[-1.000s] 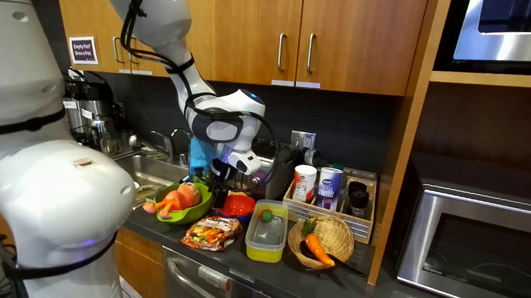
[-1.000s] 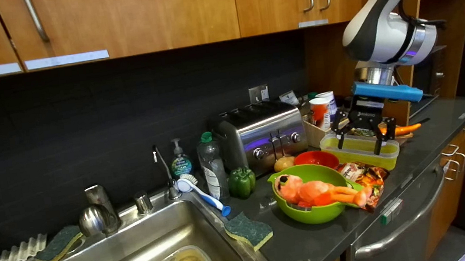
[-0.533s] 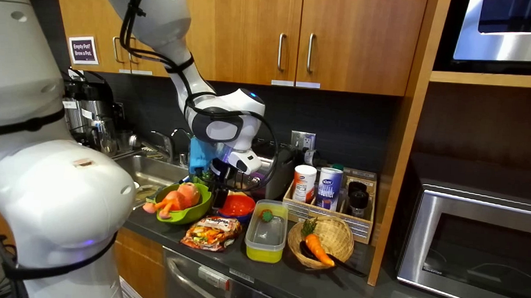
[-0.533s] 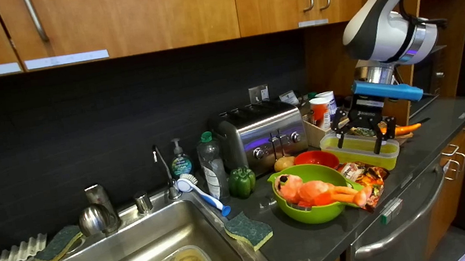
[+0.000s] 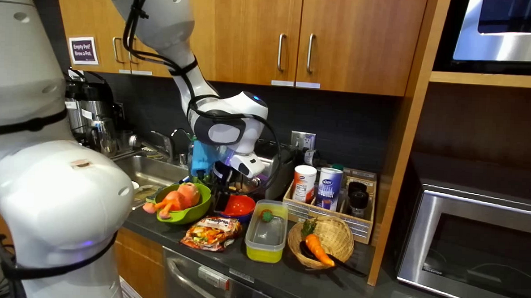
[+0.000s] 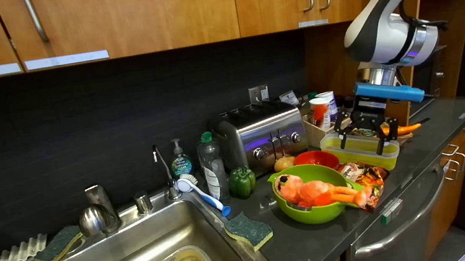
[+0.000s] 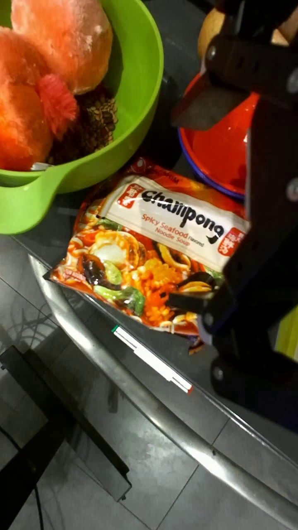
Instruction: Put the packet in the yellow bowl
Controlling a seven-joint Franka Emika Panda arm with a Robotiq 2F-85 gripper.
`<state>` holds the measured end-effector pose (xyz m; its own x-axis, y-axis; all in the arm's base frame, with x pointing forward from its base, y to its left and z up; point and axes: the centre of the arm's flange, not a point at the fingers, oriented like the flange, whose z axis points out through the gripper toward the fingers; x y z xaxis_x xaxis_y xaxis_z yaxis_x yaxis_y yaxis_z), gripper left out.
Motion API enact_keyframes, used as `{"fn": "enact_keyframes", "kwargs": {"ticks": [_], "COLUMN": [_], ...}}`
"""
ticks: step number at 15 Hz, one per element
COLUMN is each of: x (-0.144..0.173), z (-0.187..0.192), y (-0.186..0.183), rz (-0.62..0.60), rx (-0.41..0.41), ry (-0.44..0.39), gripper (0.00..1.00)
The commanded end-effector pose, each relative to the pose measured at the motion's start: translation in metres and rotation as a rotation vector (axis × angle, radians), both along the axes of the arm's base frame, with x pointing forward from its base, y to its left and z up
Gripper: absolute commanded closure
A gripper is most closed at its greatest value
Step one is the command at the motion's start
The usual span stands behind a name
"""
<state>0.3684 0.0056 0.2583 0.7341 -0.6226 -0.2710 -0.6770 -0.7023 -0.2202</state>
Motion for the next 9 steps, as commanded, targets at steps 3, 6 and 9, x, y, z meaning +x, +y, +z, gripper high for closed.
{"fn": "enact_keyframes", "kwargs": {"ticks": [3,6,9], "x": [-0.002,-0.003,-0.004], "z": [-0.012,-0.022,-0.035], "y": [-0.008,-0.009,-0.012], "rz": [-0.039,-0.047,-0.062], "rx": [-0.022,-0.033,-0.053], "ry": [0.02,0.038,0.063], "gripper": [0.0,0.0,0.0]}}
